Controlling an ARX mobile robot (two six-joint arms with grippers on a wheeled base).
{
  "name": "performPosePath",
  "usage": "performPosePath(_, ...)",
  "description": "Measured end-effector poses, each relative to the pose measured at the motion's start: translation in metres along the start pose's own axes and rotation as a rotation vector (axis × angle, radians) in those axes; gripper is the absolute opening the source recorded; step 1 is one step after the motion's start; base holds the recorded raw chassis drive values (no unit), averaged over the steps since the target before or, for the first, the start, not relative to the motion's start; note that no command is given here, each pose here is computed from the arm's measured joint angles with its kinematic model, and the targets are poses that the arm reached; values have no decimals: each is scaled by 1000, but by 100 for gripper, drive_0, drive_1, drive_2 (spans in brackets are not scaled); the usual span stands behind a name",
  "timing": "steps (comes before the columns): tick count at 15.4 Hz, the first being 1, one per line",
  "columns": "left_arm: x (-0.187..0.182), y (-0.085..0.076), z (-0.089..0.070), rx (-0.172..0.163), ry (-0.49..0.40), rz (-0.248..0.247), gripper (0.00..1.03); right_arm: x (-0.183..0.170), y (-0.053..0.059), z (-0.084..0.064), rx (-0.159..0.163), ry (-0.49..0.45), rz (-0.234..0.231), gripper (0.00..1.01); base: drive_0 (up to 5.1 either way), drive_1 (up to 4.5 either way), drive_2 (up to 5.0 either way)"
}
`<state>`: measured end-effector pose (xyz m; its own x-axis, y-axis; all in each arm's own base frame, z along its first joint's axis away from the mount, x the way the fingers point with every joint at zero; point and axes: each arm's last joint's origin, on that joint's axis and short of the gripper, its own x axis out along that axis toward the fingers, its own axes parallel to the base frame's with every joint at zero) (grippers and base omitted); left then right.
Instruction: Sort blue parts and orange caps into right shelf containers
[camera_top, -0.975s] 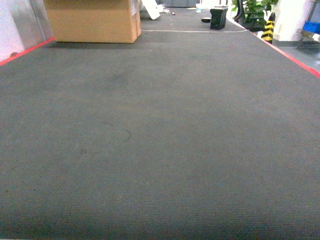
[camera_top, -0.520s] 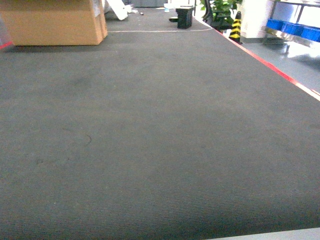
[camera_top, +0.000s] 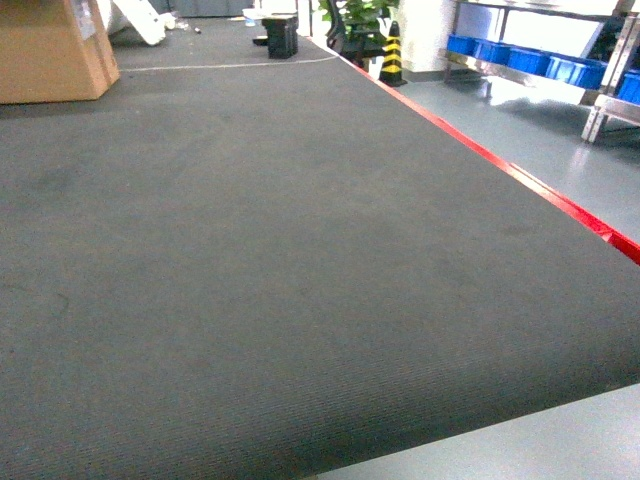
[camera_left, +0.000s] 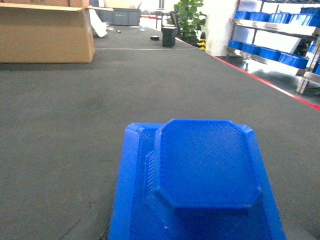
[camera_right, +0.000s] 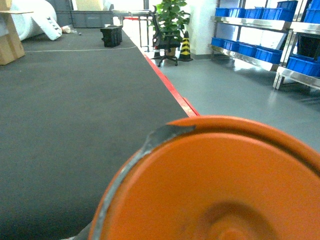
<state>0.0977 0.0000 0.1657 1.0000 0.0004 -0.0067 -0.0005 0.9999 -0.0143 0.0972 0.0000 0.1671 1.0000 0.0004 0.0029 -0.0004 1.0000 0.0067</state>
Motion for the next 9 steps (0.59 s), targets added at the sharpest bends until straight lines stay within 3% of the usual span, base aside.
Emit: performPosePath(9,0,0,0,0,0,0,42,0,0,0,0,0,0,44,-157,-157,-157)
